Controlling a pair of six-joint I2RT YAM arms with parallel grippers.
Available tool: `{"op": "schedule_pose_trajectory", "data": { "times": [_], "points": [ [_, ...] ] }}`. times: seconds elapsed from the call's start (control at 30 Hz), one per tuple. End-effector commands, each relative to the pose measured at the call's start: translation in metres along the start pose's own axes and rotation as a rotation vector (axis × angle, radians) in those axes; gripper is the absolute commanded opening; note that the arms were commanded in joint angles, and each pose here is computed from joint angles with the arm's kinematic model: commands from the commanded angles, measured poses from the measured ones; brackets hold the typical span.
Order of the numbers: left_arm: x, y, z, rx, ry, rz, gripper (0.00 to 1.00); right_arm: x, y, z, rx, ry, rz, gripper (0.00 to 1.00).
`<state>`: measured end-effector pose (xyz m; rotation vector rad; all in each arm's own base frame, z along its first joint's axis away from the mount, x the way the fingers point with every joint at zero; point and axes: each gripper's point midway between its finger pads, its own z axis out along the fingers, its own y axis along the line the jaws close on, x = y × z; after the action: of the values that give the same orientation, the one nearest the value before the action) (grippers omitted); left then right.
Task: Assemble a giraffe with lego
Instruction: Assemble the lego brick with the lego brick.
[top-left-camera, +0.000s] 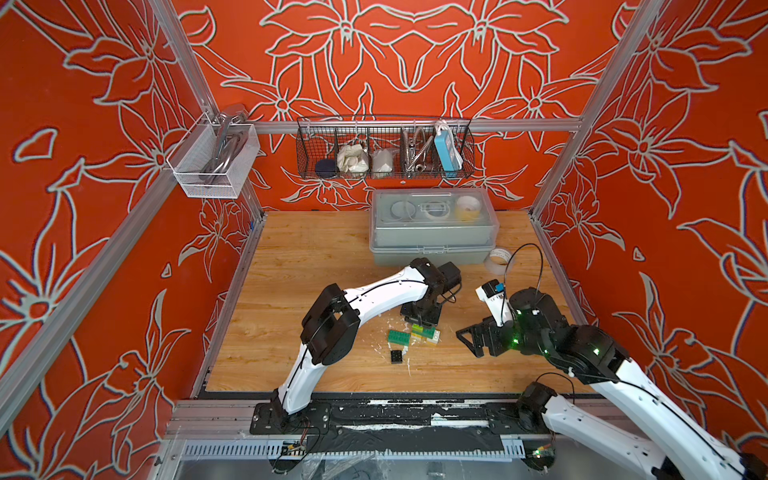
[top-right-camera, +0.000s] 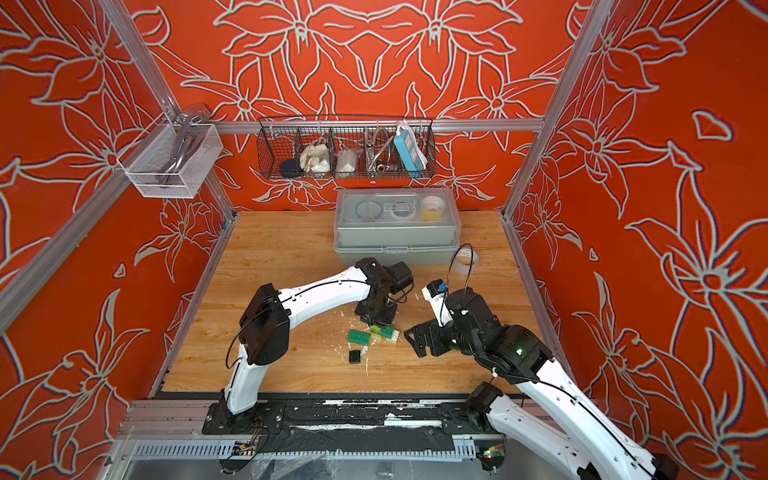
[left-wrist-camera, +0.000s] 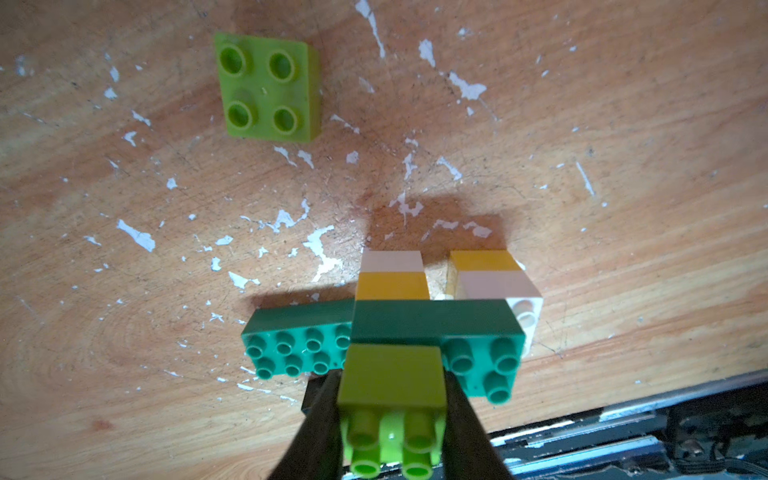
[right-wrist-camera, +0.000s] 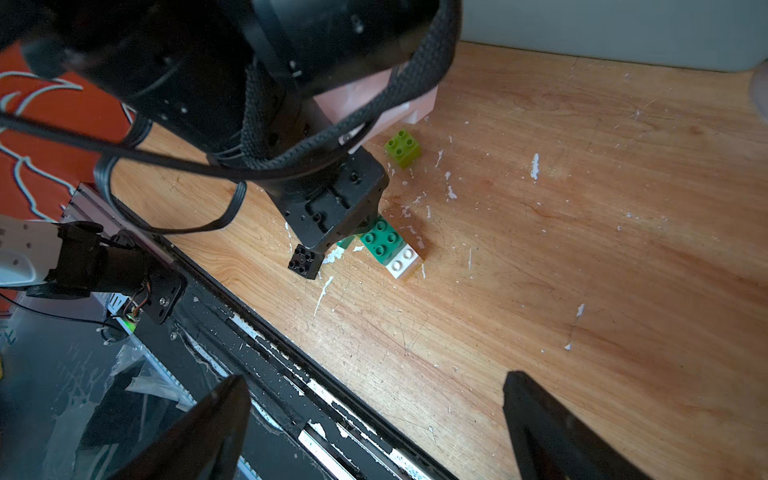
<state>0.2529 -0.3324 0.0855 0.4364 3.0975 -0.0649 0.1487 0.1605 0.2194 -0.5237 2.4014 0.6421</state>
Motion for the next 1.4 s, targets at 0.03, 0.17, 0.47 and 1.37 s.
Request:
{"op": "schedule_pose_trajectory", "data": {
  "times": [0.03, 0.17, 0.47, 1.37],
  "points": [
    [0.005, 0.003, 0.009, -0.042, 0.038, 0.018, 0.32, -0.002, -0.003, -0.008, 0.017, -0.019, -0.003, 1.00],
    [0.006, 0.003, 0.015, -0.053, 0.062, 0.026, 0.32, -0.003, -0.004, -0.009, 0.018, -0.025, -0.003, 1.00],
    [0.012, 0.000, 0.031, -0.049, 0.112, 0.022, 0.32, -0.003, -0.005, -0.012, 0.020, -0.038, -0.003, 1.00],
    [-0.010, 0.009, -0.061, 0.031, -0.109, -0.052, 0.62, -0.005, -0.013, -0.007, 0.087, 0.050, -0.014, 1.00]
  ]
}}
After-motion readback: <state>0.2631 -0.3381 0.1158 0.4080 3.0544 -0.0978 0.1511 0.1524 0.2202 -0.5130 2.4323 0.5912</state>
